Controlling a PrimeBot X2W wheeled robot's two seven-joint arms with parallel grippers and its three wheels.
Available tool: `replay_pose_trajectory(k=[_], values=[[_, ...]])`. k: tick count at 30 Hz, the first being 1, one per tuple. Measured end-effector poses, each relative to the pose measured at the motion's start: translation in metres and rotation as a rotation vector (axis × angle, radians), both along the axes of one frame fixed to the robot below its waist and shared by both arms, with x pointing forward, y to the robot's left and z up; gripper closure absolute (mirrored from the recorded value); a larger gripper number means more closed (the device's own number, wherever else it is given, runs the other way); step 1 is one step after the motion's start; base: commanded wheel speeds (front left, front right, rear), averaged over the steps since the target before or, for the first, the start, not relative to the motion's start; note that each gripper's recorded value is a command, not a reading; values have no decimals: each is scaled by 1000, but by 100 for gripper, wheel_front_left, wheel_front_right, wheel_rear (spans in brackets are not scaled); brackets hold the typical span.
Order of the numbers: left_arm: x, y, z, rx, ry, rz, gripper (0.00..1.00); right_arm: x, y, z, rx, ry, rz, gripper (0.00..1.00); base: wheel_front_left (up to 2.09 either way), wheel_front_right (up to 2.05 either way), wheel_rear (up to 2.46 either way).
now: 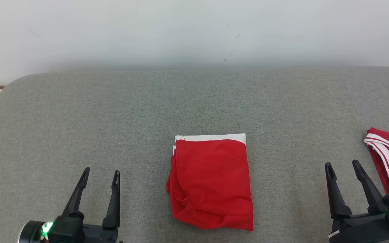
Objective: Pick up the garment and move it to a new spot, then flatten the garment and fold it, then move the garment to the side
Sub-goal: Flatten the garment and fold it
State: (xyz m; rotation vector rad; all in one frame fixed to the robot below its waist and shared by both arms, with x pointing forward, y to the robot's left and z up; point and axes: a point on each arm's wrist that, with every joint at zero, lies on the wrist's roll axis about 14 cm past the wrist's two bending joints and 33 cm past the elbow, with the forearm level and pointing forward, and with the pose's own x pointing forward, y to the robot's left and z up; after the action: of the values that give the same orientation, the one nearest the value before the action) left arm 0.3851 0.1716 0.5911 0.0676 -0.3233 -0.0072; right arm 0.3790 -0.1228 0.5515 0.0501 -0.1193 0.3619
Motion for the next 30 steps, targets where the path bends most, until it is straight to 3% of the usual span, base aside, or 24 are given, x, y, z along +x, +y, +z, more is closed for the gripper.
replay_pose_trajectory(k=[14,15,16,23,30], values=[[0,2,-3,2,11,8,0,4,5,-2,2,9,12,0,0,0,0],[0,3,-3,1,11,10,0,4,5,-2,3,10,14,86,0,0,0],[0,3,-3,-1,12,11,0,4,6,-4,2,17,15,100,0,0,0],[0,6,-5,-1,16,21,0,4,26,-10,-2,40,83,100,0,0,0],[2,10,-6,-10,15,34,0,-7,98,-32,29,126,318,100,0,0,0]])
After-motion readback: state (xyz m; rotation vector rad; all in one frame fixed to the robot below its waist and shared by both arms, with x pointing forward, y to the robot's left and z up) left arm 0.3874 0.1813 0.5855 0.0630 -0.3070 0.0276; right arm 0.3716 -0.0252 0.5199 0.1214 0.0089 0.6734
